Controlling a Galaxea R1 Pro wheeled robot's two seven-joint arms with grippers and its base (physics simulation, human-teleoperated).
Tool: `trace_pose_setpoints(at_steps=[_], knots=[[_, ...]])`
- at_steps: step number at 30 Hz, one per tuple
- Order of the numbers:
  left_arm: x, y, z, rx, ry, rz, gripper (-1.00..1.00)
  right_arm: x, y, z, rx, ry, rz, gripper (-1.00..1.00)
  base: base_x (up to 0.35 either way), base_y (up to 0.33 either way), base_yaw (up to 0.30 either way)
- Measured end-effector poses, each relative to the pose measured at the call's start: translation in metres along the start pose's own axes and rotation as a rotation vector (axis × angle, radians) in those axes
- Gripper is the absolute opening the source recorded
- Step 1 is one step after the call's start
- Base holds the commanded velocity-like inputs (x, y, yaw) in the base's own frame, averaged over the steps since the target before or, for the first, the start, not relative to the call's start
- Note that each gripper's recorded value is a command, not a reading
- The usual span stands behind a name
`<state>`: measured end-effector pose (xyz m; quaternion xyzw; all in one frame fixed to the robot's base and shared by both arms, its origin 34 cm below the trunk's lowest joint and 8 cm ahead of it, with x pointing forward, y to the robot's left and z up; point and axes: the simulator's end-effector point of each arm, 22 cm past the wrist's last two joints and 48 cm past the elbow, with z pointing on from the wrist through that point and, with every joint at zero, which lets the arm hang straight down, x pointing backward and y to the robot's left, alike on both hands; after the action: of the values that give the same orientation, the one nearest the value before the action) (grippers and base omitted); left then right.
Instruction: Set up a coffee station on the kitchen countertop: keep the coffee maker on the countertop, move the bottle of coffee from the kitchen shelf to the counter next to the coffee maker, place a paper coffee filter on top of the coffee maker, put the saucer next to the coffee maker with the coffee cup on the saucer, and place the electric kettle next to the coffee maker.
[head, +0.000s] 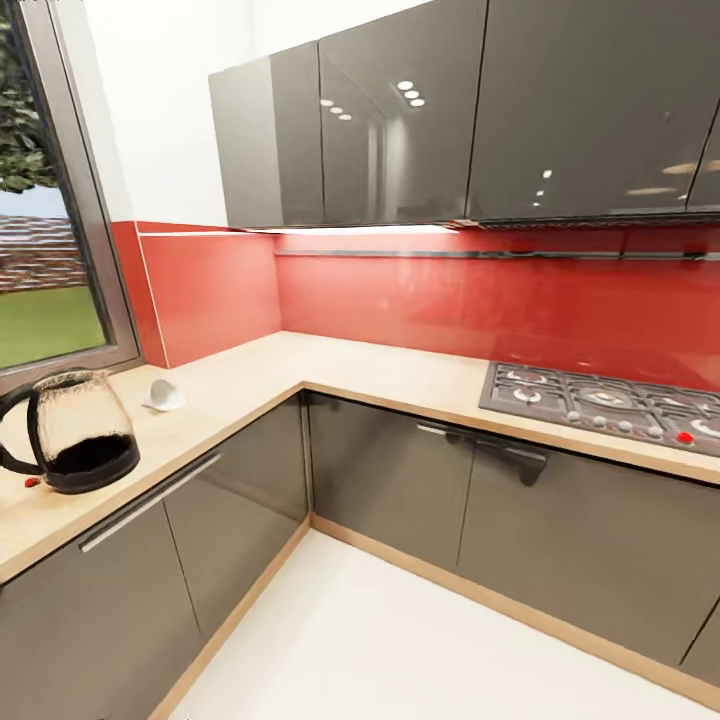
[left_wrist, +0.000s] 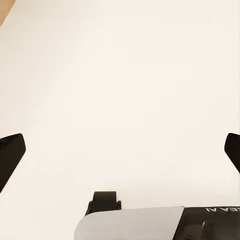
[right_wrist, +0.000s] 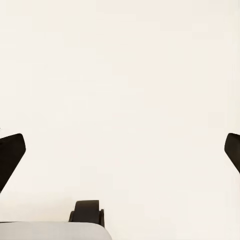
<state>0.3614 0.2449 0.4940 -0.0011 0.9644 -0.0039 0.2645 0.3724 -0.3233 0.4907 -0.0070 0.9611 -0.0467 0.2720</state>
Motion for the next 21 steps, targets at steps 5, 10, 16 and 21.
trace_pose_setpoints(at_steps=[5, 10, 16, 21], knots=[[-0.0001, 0.0, 0.0001, 0.0, 0.0, 0.0, 1.0, 0.0002, 0.0, 0.0, 0.0, 0.0, 0.0, 1.0, 0.035, -0.027, 0.263], [-0.0001, -0.0001, 0.0001, 0.001, 0.0, 0.0, 1.0, 0.0002, 0.0002, 0.0001, 0.0, 0.001, -0.001, 1.0, 0.011, -0.008, 0.268], [0.0, -0.0001, 0.0, 0.0, 0.0, 0.0, 1.0, 0.0, 0.0001, -0.0001, 0.0, 0.0, -0.002, 1.0, 0.091, -0.075, 0.142], [0.0001, -0.0001, -0.0001, 0.0, 0.0, 0.0, 1.0, 0.0006, 0.0003, -0.0003, -0.003, 0.0, -0.005, 1.0, 0.212, -0.176, 0.024]])
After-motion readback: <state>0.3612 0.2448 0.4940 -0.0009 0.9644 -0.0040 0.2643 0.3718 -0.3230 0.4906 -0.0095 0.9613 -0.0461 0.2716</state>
